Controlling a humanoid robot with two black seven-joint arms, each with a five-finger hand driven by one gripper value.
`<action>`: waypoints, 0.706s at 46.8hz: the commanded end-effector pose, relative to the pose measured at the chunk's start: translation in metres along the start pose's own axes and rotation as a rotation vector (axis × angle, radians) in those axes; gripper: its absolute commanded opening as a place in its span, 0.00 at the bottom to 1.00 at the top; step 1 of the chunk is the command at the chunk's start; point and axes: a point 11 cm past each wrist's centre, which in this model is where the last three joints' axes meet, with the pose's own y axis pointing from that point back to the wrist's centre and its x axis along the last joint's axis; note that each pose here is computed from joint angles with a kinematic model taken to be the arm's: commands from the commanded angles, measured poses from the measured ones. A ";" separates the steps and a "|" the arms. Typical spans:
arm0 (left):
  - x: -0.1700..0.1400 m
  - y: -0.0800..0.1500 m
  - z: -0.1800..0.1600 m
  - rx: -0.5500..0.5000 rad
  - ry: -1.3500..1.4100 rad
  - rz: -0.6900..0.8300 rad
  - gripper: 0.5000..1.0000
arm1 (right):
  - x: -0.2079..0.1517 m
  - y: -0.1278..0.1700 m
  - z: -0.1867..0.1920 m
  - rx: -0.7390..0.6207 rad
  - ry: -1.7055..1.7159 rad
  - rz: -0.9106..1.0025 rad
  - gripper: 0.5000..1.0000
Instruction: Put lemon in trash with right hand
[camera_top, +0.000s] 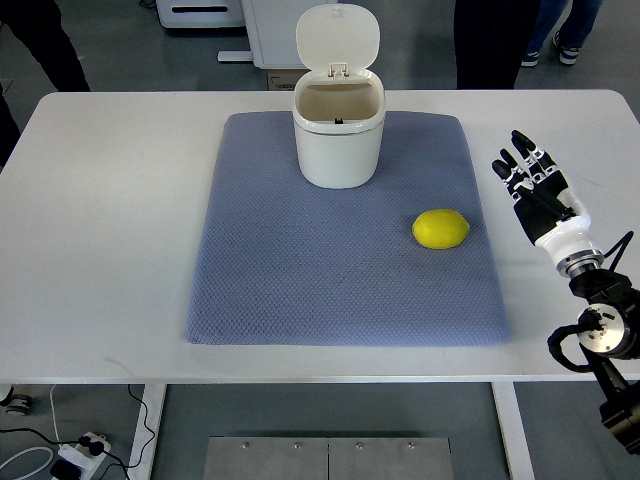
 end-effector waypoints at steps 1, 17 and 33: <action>-0.001 0.000 0.000 0.000 -0.003 -0.002 1.00 | 0.000 0.000 0.000 0.000 0.000 0.000 1.00; 0.000 0.000 0.000 0.000 0.004 0.002 1.00 | 0.001 0.000 -0.001 0.000 0.003 0.001 1.00; 0.003 0.000 -0.005 0.009 0.011 0.011 1.00 | 0.002 0.000 -0.001 0.000 0.004 0.003 1.00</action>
